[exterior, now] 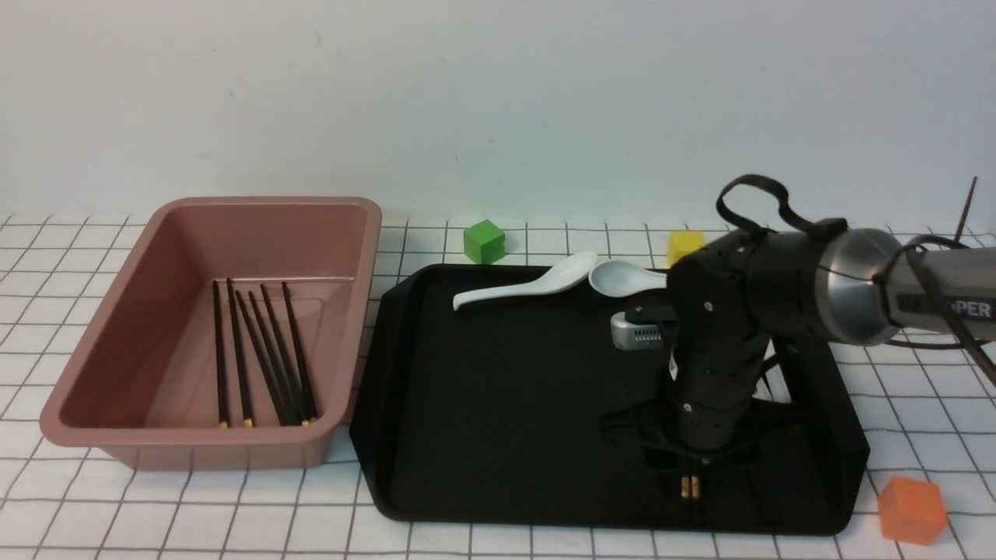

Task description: On white black tablecloth take chopsticks from black tray and put them in box.

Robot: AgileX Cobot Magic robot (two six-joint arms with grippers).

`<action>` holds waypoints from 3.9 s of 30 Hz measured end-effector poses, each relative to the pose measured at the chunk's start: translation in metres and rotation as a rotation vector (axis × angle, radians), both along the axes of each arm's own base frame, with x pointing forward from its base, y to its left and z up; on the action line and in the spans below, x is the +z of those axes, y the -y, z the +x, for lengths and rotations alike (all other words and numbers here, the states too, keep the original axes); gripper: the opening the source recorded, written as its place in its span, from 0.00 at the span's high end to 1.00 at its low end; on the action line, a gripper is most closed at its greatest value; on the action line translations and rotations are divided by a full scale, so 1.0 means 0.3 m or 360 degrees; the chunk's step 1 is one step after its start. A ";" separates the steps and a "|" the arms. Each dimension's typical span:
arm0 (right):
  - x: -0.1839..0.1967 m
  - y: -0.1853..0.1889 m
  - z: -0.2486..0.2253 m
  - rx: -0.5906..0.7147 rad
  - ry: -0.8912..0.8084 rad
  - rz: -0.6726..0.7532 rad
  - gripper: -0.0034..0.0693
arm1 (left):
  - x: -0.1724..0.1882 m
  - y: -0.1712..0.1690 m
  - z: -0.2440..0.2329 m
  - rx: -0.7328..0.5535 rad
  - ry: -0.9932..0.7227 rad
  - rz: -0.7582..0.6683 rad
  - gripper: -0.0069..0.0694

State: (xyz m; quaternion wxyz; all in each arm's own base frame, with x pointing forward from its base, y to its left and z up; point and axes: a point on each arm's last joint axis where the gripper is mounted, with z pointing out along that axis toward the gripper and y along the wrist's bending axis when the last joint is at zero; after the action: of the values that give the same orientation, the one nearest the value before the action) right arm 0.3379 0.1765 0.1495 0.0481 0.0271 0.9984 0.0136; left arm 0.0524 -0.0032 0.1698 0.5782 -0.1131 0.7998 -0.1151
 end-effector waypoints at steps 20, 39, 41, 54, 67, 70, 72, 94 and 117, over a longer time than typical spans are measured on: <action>0.412 -0.095 -0.062 0.0163 0.0389 0.0586 0.75 | 0.000 0.000 0.000 0.0000 0.0000 0.0000 0.63; 0.270 -0.682 0.108 0.0899 0.0862 0.0998 0.51 | 0.000 0.000 0.000 0.0000 0.0000 0.0000 0.61; 0.284 -0.664 0.106 0.0964 0.0828 0.0937 0.51 | 0.000 0.000 0.000 0.0000 0.0000 0.0000 0.61; 1.117 -0.133 -0.184 0.1162 0.1169 0.0511 0.97 | 0.000 0.000 0.000 0.0000 -0.0002 0.0000 0.60; 1.049 0.313 -0.735 0.0886 0.1602 0.0464 0.96 | -0.001 0.000 0.000 0.0000 -0.0003 0.0000 0.60; 0.866 0.380 -0.830 0.0778 0.1911 0.0611 0.96 | -0.001 0.000 0.000 0.0000 -0.0003 0.0000 0.60; 0.742 0.408 -0.869 0.0683 0.2069 0.0729 0.95 | -0.001 0.000 0.000 0.0000 -0.0003 0.0000 0.60; 0.466 0.420 -0.880 0.0661 0.2067 0.0720 0.94 | -0.001 0.000 0.000 0.0000 -0.0003 0.0000 0.60; 0.192 0.543 -0.923 0.0171 0.2186 0.0287 0.92 | -0.001 0.000 0.000 0.0000 -0.0003 0.0000 0.60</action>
State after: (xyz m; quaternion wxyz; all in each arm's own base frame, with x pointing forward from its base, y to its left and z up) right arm 0.0609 0.0136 0.2070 0.6657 -0.0332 0.7368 0.1131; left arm 0.0523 -0.0032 0.1697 0.5774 -0.1132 0.8004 -0.1150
